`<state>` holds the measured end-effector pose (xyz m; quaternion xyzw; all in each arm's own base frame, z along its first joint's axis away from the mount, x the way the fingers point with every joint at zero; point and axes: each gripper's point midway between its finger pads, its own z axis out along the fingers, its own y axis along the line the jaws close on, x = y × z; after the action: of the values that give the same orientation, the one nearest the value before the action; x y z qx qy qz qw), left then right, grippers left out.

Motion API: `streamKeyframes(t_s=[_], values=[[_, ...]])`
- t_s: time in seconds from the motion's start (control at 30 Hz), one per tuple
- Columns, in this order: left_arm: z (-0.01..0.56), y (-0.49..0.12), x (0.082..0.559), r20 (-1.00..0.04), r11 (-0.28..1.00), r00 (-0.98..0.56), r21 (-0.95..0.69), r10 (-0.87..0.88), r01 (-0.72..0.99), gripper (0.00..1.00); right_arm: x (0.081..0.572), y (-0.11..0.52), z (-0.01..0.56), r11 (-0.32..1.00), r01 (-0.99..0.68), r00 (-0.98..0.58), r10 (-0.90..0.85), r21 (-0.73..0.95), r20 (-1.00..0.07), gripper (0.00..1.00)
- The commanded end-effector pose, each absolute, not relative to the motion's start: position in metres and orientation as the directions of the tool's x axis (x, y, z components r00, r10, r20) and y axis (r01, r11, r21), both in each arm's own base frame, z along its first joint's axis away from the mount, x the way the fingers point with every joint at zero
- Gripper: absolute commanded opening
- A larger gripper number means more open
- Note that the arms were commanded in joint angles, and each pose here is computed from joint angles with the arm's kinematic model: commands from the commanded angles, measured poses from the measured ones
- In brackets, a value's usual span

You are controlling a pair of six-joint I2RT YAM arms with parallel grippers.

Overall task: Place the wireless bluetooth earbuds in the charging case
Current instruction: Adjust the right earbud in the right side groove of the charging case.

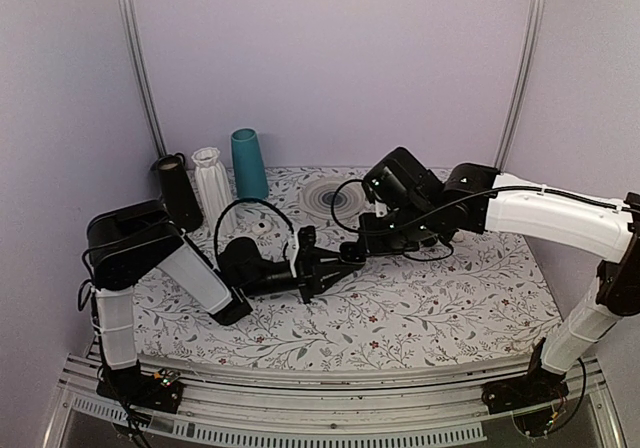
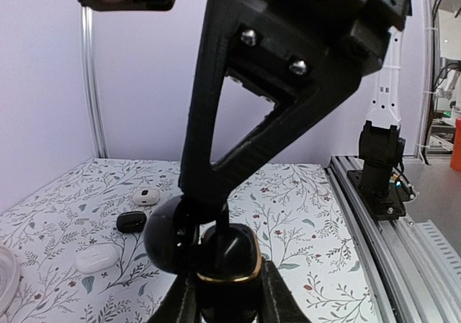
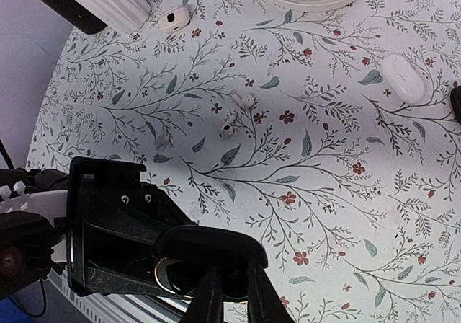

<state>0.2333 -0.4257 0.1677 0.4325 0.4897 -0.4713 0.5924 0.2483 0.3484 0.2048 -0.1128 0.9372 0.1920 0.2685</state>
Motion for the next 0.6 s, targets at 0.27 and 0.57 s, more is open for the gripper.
streamKeyframes(t_s=[0.27,0.57], values=[[0.243,-0.413,0.207,-0.933,0.078,0.151,0.133,-0.327,0.988,0.00,0.240,0.345,0.218,0.866,-0.408,-0.790,-0.177,0.288,-0.586,0.13],[0.249,-0.406,0.204,-0.936,0.003,0.080,0.084,-0.343,0.996,0.00,0.233,0.348,0.234,0.820,-0.485,-0.749,-0.210,0.305,-0.628,0.13]])
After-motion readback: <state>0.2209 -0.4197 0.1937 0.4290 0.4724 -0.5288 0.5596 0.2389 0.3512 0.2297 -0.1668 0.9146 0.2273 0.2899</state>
